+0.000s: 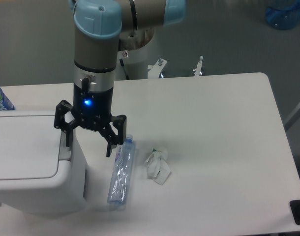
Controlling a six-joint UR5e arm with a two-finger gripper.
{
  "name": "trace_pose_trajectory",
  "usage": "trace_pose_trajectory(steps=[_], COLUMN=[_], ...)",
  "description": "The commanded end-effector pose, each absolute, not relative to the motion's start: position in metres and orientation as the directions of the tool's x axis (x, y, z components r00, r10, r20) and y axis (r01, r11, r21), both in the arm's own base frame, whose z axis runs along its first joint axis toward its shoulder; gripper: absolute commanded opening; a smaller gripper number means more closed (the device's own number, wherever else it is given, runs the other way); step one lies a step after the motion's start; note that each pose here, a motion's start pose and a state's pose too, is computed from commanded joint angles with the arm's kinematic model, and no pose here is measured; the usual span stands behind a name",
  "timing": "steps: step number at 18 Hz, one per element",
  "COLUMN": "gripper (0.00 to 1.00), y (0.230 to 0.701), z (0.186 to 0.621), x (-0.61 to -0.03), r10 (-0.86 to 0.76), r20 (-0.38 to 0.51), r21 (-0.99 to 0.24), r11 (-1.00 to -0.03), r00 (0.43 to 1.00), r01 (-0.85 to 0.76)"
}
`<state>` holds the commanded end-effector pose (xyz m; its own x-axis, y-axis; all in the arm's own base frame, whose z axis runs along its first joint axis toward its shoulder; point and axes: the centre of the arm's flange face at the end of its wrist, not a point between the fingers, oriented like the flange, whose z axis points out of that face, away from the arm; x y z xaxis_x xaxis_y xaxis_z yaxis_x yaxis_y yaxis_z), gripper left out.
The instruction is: Open the trash can
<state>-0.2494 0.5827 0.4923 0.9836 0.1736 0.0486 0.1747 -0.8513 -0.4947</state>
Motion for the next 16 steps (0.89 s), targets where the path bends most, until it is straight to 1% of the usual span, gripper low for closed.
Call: trace_pose_trajectory(steps=[16], gripper=[1.0], y=[0.5843], z=[0.4888], x=[-0.2506], r10=[0.172], r20=[0.05], r21=[-0.491], r11=[-0.853], r00=[0.984], r01=[0.175])
